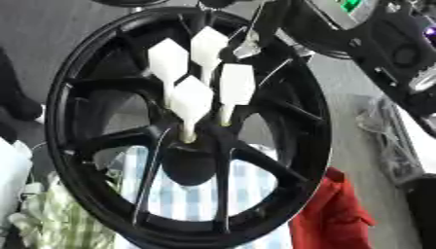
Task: Pull the pin out of the wheel hub.
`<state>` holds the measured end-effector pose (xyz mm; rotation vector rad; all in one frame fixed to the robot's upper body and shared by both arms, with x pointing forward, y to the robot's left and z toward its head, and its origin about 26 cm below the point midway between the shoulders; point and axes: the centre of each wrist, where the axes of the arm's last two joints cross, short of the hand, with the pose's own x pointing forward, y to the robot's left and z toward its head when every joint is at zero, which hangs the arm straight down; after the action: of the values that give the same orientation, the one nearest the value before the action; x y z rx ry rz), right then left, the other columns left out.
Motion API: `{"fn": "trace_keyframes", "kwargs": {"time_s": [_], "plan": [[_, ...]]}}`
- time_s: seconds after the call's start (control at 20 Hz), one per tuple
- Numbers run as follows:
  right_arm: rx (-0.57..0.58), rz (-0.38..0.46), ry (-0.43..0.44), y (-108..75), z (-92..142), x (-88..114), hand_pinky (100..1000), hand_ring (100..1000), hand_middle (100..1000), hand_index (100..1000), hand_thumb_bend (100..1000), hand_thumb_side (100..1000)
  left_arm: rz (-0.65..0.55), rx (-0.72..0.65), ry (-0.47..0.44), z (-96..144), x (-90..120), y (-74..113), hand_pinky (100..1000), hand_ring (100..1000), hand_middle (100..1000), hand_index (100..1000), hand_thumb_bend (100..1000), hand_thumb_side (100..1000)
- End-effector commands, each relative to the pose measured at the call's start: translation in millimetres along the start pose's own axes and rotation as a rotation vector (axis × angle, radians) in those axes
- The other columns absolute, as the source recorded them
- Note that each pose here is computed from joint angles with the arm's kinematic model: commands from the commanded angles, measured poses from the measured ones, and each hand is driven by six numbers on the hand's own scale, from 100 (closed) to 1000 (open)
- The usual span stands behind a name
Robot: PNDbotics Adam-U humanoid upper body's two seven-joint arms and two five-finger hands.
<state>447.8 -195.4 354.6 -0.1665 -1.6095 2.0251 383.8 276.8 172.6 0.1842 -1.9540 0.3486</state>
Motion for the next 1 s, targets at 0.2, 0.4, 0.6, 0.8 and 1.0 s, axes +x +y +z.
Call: {"fn": "trace_keyframes", "kwargs": {"time_s": [0.2,0.4,0.6,0.8,1.0], "plan": [[-0.047,0.016,0.013,-17.1,17,4,861,720,550,458,141,100,-0.008,-0.009,-0.029,-3,8,-0.1,666,806,739,769,398,710],[-0.061,0.017,0.016,-21.1,21,5,859,719,545,454,156,100,-0.01,-0.006,-0.028,-3,7,0.8,667,806,739,768,398,710],[-0.075,0.021,0.017,-24.8,26,7,858,718,543,451,166,100,-0.013,-0.002,-0.024,-2,6,2.2,668,806,740,769,398,710],[-0.11,0.022,0.008,-32.8,37,11,857,716,542,449,173,100,-0.02,0.001,-0.017,-2,4,4.3,669,807,740,769,396,712],[-0.19,0.008,-0.008,-46.3,61,17,861,715,544,447,169,100,-0.025,0.007,-0.014,-1,3,6.8,669,807,740,769,396,712]]}}
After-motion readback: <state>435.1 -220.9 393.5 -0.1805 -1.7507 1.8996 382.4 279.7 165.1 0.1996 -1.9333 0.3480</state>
